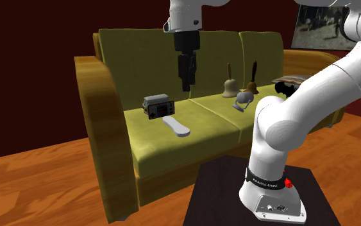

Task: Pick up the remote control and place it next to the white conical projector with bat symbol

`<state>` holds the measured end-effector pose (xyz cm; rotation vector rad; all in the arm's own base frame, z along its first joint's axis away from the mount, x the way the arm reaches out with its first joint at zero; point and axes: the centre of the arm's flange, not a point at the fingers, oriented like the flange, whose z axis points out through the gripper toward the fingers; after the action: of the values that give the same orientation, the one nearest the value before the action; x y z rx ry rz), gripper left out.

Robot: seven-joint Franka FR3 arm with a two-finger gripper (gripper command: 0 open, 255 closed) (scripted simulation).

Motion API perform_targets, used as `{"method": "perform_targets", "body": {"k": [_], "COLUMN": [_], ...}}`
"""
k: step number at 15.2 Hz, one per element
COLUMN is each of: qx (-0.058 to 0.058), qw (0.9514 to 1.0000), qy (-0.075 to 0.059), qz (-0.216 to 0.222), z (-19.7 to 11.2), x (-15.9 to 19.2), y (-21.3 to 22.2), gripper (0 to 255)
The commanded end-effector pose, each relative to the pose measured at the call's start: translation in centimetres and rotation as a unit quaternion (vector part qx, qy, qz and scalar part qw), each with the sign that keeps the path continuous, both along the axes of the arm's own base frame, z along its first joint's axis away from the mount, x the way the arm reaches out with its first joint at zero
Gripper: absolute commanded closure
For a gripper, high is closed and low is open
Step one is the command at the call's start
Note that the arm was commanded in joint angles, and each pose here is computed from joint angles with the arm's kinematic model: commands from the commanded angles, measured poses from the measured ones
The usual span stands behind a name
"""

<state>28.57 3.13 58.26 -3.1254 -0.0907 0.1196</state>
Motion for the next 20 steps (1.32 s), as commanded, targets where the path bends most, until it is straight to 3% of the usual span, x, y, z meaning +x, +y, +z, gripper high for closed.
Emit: {"method": "perform_targets", "body": {"k": [1, 5, 10, 15, 20], "qx": [0.000, -0.002, -0.005, -0.008, -0.011], "qw": [1.0000, 0.9982, 0.9908, 0.9779, 0.9594], "qy": [0.000, -0.004, -0.010, -0.015, -0.020], "qz": [0.000, -0.060, -0.135, -0.208, -0.281], "z": [0.0, -3.4, -7.7, -11.8, -16.0], "x": [0.0, 2.8, 5.8, 8.3, 10.1], "y": [0.0, -2.8, -6.7, -11.0, -15.7], "gripper": [0, 0, 0, 0, 0]}}
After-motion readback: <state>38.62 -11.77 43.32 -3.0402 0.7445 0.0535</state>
